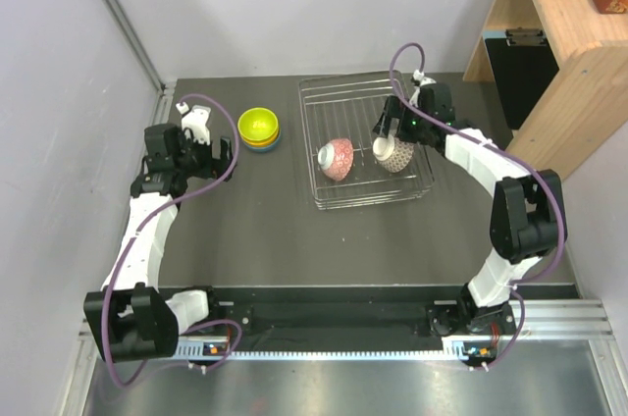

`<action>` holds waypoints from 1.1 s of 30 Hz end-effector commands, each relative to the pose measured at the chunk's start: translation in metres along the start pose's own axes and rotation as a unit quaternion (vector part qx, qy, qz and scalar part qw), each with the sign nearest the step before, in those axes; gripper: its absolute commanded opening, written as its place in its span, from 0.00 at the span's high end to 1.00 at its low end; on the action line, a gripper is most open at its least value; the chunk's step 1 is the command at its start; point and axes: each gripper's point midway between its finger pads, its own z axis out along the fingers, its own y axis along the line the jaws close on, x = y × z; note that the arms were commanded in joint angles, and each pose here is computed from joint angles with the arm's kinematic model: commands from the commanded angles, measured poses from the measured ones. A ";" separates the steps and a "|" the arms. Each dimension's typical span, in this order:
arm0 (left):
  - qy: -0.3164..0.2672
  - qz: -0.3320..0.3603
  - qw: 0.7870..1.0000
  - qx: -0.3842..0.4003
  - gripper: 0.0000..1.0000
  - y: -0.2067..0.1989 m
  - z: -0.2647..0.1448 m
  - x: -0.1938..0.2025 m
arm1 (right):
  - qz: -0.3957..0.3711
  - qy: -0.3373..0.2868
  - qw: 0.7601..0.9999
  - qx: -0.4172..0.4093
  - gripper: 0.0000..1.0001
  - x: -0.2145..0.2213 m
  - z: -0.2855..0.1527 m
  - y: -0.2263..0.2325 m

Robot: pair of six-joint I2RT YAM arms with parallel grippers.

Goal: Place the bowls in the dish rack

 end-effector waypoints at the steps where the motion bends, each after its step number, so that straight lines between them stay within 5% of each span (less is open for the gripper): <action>1: -0.018 0.016 1.000 0.007 0.01 -0.004 -0.008 -0.007 | -0.054 -0.051 0.997 0.037 0.00 -0.036 -0.012 0.010; 17: -0.010 0.021 1.000 0.014 0.01 -0.005 -0.004 0.000 | -0.193 -0.092 0.963 0.163 0.00 -0.060 -0.025 0.033; 24: -0.012 0.027 0.999 0.030 0.01 -0.009 0.000 -0.003 | -0.214 -0.094 0.970 0.067 0.05 -0.063 -0.038 0.064; 29: -0.004 0.028 0.999 0.035 0.01 -0.007 0.007 -0.001 | -0.318 0.000 0.942 -0.103 0.12 -0.010 -0.049 0.108; 33: -0.005 0.027 0.999 0.036 0.01 -0.006 0.010 -0.001 | -0.365 0.072 0.923 -0.103 0.14 0.031 -0.054 0.092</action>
